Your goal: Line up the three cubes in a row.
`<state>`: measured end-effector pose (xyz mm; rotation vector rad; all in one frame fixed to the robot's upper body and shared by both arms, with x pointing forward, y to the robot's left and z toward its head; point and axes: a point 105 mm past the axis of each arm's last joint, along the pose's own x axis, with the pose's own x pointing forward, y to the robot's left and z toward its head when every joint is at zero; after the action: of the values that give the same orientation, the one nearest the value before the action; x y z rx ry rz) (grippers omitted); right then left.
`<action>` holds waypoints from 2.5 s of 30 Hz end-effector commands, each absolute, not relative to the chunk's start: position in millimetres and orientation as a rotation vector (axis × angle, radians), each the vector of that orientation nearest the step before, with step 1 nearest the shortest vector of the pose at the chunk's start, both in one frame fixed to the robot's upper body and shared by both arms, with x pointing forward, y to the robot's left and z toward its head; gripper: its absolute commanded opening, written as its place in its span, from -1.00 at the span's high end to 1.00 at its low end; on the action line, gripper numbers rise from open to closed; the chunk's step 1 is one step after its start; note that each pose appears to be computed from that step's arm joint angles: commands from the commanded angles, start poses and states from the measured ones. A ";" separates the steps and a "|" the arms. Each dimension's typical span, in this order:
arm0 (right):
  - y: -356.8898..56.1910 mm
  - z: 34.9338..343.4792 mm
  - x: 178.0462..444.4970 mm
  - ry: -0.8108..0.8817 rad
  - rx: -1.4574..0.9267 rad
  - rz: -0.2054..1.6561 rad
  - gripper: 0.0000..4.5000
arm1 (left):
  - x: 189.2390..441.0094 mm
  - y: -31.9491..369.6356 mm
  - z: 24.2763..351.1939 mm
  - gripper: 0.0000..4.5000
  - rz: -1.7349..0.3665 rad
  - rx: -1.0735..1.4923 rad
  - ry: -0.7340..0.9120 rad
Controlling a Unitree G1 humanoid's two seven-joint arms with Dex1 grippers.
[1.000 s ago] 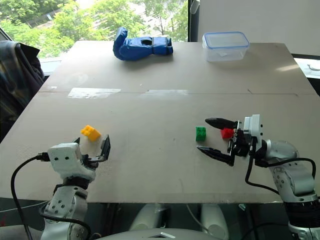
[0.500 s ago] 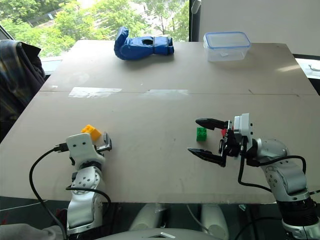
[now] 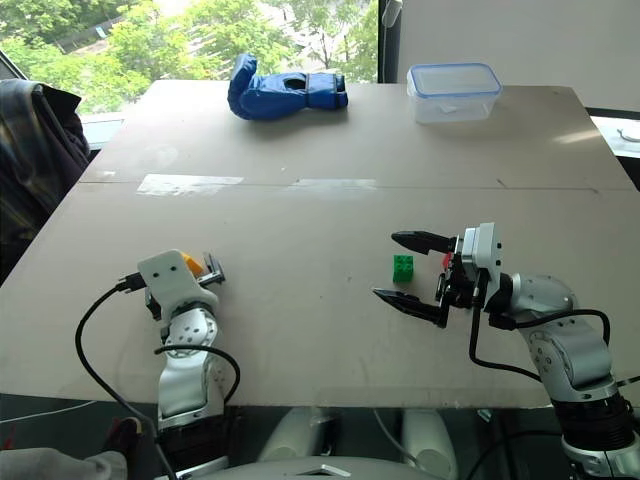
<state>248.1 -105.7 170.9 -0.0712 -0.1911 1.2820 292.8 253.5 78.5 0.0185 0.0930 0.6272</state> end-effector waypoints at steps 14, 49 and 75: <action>-100.5 181.1 245.6 -0.235 -0.107 1.313 -1.00 | 273.0 275.7 66.7 -0.98 0.790 -0.089 0.138; -155.0 167.8 249.9 -0.192 -0.135 1.160 -1.00 | 326.0 104.5 105.2 0.43 -1.387 0.401 0.044; -164.7 155.7 230.9 -0.165 -0.144 1.066 -1.00 | 343.9 93.3 74.3 0.43 -1.456 0.437 0.095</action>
<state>231.5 -162.6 144.0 -0.1118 -0.1128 1.0680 342.1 88.8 81.0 0.4206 0.0608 -1.4827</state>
